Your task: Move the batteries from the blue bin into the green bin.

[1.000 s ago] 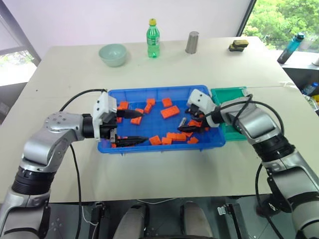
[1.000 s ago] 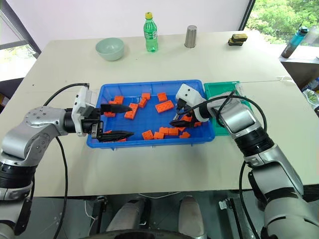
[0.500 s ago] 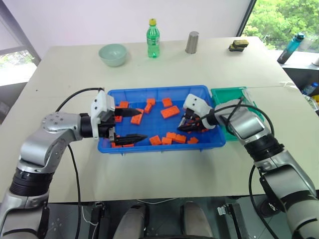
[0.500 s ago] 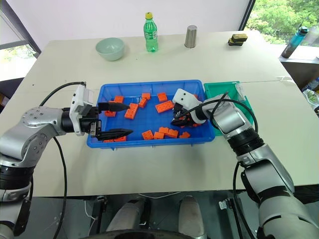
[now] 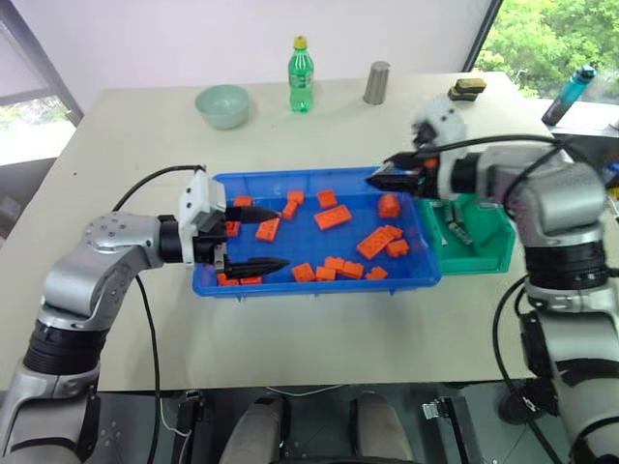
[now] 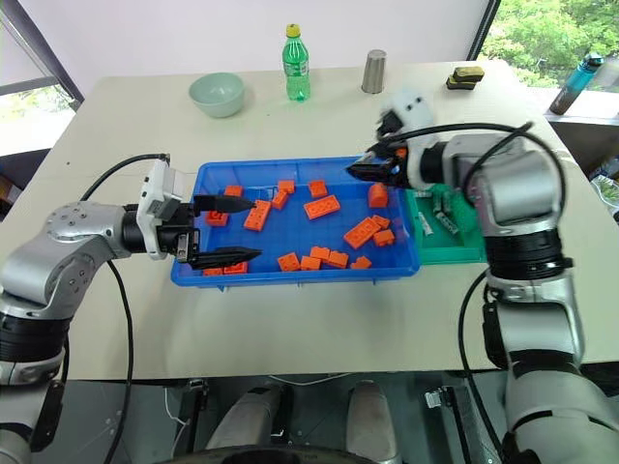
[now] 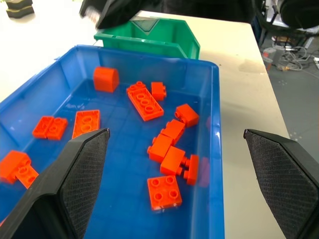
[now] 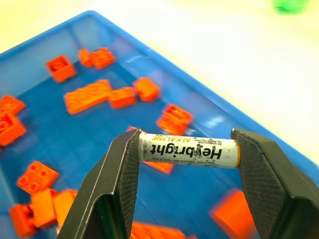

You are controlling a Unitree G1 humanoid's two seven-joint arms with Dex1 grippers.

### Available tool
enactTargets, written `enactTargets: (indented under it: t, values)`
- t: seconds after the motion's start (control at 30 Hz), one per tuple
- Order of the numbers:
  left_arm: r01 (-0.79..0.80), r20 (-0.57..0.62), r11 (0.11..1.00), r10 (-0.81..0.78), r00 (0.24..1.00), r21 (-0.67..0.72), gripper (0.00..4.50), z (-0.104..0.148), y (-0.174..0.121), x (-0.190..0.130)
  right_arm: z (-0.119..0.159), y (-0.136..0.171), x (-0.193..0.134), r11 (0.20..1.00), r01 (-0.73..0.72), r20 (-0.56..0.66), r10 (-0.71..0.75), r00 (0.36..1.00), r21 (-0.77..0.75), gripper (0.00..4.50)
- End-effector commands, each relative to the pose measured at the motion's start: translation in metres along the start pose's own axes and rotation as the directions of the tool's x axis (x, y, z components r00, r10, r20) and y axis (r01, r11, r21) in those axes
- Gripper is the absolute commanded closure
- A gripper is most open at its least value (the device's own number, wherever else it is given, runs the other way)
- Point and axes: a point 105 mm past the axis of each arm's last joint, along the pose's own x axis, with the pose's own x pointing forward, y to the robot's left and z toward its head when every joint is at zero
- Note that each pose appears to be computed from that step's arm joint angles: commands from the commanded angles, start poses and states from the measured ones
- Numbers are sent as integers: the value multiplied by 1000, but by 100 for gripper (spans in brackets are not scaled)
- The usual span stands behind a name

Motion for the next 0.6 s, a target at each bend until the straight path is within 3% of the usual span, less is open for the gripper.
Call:
enactTargets:
  t: [0.03, 0.1, 0.23, 0.27, 0.43, 0.6]
  values:
    - [5, 7, 1000, -6, 1000, 26, 0, 4, 0, -3, -3, -27, -35, 991, 131, 18, -131, 991, 33, 223]
    - [4, 7, 1000, -4, 1000, 23, 0, 4, 0, -4, -20, -34, -46, 984, 170, -19, -169, 985, 60, 223]
    - [-1, 8, 1000, 1, 1000, 18, 0, 4, 3, -6, -38, -31, -52, 980, 189, -54, -186, 981, 67, 24]
    - [-2, 8, 1000, 2, 1000, 17, 0, 4, 4, -6, -40, -30, -52, 980, 194, -55, -191, 980, 46, 5]
    - [-25, -1, 1000, 25, 1000, 9, 0, 3, 10, -12, -33, -29, -62, 988, 156, 17, -156, 988, -5, 5]
    - [-104, -19, 995, 104, 994, -2, 0, 2, 20, -36, -20, -31, -108, 994, 95, 133, -87, 987, -55, 5]
